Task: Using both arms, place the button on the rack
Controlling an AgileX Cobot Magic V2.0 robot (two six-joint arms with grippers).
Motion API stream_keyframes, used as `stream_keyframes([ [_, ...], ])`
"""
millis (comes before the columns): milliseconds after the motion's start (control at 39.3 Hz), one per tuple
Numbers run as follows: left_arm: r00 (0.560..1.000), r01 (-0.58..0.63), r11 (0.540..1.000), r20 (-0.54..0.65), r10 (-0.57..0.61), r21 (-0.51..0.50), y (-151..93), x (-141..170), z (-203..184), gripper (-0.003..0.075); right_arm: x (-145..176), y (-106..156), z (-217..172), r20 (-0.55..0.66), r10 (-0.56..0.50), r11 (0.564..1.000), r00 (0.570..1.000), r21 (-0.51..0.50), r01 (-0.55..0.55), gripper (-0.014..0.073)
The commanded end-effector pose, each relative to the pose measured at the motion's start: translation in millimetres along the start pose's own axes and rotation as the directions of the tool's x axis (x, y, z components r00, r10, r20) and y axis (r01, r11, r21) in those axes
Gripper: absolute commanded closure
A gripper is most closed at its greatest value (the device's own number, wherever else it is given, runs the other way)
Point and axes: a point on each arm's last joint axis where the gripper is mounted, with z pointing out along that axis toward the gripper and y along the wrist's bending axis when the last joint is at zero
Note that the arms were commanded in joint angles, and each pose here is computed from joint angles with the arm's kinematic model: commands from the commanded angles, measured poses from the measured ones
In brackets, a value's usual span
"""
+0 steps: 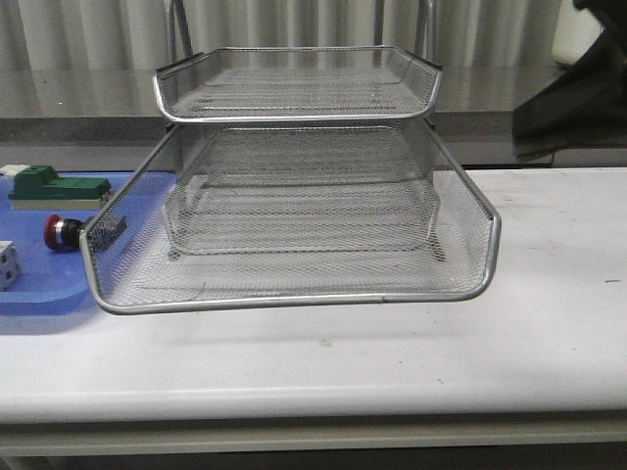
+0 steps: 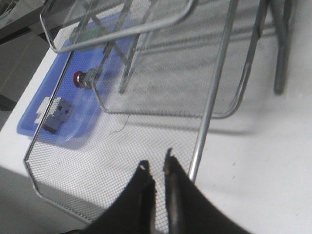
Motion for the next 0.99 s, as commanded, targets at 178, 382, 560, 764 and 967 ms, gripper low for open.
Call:
stream_keyframes([
  [178, 0.995, 0.000, 1.000, 0.099, 0.000, -0.003, 1.1, -17.3, -0.4, 0.0198, -43.4, 28.0, -35.1, -0.009, -0.249, 0.965, 0.969, 0.083, 0.249, 0.0705],
  [382, 0.995, 0.000, 1.000, 0.099, 0.000, -0.003, 1.1, -17.3, -0.4, 0.0198, -46.3, 15.3, -55.8, -0.103, -0.334, 0.881, 0.937, 0.318, 0.349, 0.0705],
  [560, 0.995, 0.000, 1.000, 0.099, 0.000, -0.003, 1.1, -17.3, -0.4, 0.0202, -38.1, 13.0, -86.3, -0.050, -0.368, 0.817, 0.928, 0.458, 0.349, 0.0705],
  [764, 0.995, 0.000, 1.000, 0.099, 0.000, -0.003, 1.1, -17.3, -0.4, 0.0231, -0.6, 18.3, -117.3, 0.113, -0.460, 0.809, 0.881, 0.461, 0.364, 0.0705],
  [967, 0.995, 0.000, 1.000, 0.099, 0.000, -0.003, 1.1, -17.3, -0.4, 0.0249, 42.2, 15.2, -137.9, 0.209, -0.502, 0.811, 0.839, 0.451, 0.373, 0.0705],
])
